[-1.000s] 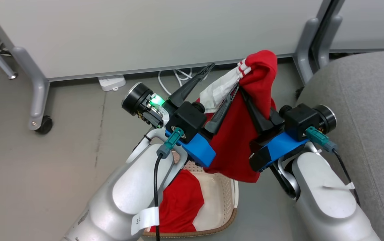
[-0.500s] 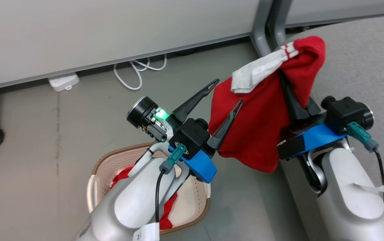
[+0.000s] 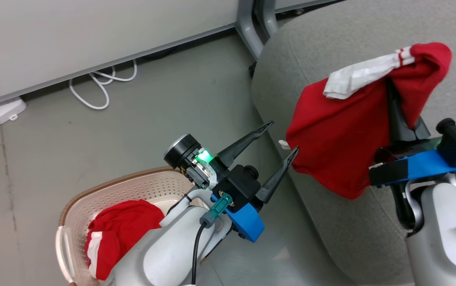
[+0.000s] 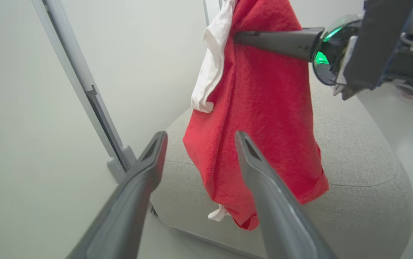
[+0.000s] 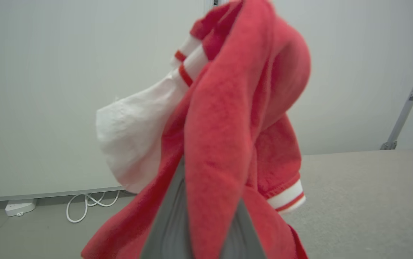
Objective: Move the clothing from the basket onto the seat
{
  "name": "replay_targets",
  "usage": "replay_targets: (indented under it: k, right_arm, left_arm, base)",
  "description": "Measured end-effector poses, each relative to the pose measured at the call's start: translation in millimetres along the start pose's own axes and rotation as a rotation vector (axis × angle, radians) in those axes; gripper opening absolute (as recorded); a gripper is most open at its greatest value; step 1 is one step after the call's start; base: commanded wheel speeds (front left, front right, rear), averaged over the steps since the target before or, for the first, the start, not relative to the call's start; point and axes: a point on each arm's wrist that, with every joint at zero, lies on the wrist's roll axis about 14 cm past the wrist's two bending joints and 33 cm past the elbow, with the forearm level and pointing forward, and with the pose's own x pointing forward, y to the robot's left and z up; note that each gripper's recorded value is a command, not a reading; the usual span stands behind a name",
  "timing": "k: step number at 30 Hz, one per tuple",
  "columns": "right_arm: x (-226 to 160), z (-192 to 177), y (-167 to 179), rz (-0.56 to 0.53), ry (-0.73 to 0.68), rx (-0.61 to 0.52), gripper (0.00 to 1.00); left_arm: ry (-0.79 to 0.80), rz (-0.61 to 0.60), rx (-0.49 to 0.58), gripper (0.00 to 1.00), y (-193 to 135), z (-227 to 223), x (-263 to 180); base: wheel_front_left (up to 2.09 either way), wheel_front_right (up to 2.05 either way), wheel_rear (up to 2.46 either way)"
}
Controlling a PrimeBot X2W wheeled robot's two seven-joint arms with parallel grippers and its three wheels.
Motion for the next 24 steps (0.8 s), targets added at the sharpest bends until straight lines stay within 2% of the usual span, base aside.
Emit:
replay_targets:
  k: [11, 24]
  right_arm:
    - [-30, -8, -58, -0.164, 0.039, -0.049, 0.00]
    - [-32, -19, -58, -0.172, 0.065, -0.054, 0.00]
  left_arm:
    - [0.008, -0.109, -0.053, 1.00, -30, -17, 12]
    - [0.004, -0.120, -0.075, 1.00, -30, -22, 14]
  base:
    - [0.00, 0.00, 0.00]
    - [0.00, 0.00, 0.00]
